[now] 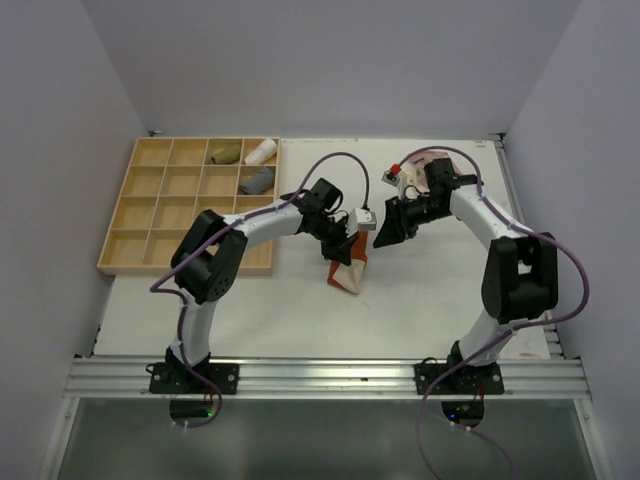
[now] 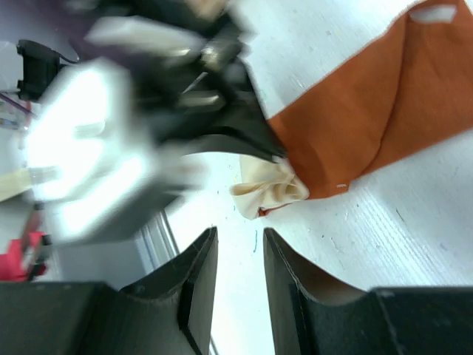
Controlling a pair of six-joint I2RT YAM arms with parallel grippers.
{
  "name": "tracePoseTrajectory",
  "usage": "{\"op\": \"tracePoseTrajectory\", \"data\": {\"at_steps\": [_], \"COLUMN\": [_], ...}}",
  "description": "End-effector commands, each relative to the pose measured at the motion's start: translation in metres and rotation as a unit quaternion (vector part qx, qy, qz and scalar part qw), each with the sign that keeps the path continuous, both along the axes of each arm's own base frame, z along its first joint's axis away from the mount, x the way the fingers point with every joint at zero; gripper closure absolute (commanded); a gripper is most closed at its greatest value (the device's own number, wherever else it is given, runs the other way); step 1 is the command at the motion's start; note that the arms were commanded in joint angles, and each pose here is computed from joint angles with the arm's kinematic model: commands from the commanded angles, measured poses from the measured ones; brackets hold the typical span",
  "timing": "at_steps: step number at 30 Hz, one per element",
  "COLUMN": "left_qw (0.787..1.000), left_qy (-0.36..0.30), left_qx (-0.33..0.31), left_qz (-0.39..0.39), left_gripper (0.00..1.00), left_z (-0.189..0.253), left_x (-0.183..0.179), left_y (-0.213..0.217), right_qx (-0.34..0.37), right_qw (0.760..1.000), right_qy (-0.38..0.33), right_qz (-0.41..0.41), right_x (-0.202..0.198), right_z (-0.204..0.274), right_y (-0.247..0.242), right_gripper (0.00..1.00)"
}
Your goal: Roll the underwear
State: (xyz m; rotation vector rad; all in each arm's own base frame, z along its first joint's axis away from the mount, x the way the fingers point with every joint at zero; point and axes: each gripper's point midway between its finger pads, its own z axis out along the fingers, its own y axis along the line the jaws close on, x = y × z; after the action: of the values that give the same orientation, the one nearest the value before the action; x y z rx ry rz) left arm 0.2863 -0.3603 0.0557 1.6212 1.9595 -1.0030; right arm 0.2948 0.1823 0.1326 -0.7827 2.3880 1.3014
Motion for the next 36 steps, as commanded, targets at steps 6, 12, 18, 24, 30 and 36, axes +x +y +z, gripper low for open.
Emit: {"op": "tracePoseTrajectory", "data": {"at_steps": [6, 12, 18, 24, 30, 36], "left_qw": [0.992, 0.994, 0.994, 0.993, 0.986, 0.981], "left_qy": [0.102, 0.083, 0.070, 0.074, 0.101, 0.121], "left_qx": [0.028, -0.003, -0.022, -0.006, 0.035, 0.053], "left_qz": [0.069, 0.073, 0.075, 0.089, 0.126, 0.139], "left_gripper": [1.00, 1.00, 1.00, 1.00, 1.00, 1.00], "left_z": [-0.033, -0.004, 0.023, 0.010, -0.028, -0.049], "left_x": [0.007, 0.010, 0.003, -0.007, -0.003, 0.003], "left_y": [0.012, 0.015, 0.018, 0.030, 0.047, 0.046], "right_qx": [-0.075, -0.110, -0.132, -0.134, -0.119, -0.003], "right_qw": [0.977, 0.946, 0.922, 0.907, 0.873, 0.860], "right_qy": [-0.178, -0.273, -0.329, -0.360, -0.446, -0.464], "right_qz": [0.092, 0.137, 0.154, 0.175, 0.159, 0.214], "right_x": [-0.022, -0.029, -0.031, -0.031, -0.016, -0.049], "right_z": [0.017, 0.023, 0.020, 0.018, 0.045, 0.075], "right_y": [-0.022, -0.010, -0.002, 0.007, 0.019, 0.045], "right_gripper": [0.57, 0.56, 0.56, 0.52, 0.34, 0.01]}}
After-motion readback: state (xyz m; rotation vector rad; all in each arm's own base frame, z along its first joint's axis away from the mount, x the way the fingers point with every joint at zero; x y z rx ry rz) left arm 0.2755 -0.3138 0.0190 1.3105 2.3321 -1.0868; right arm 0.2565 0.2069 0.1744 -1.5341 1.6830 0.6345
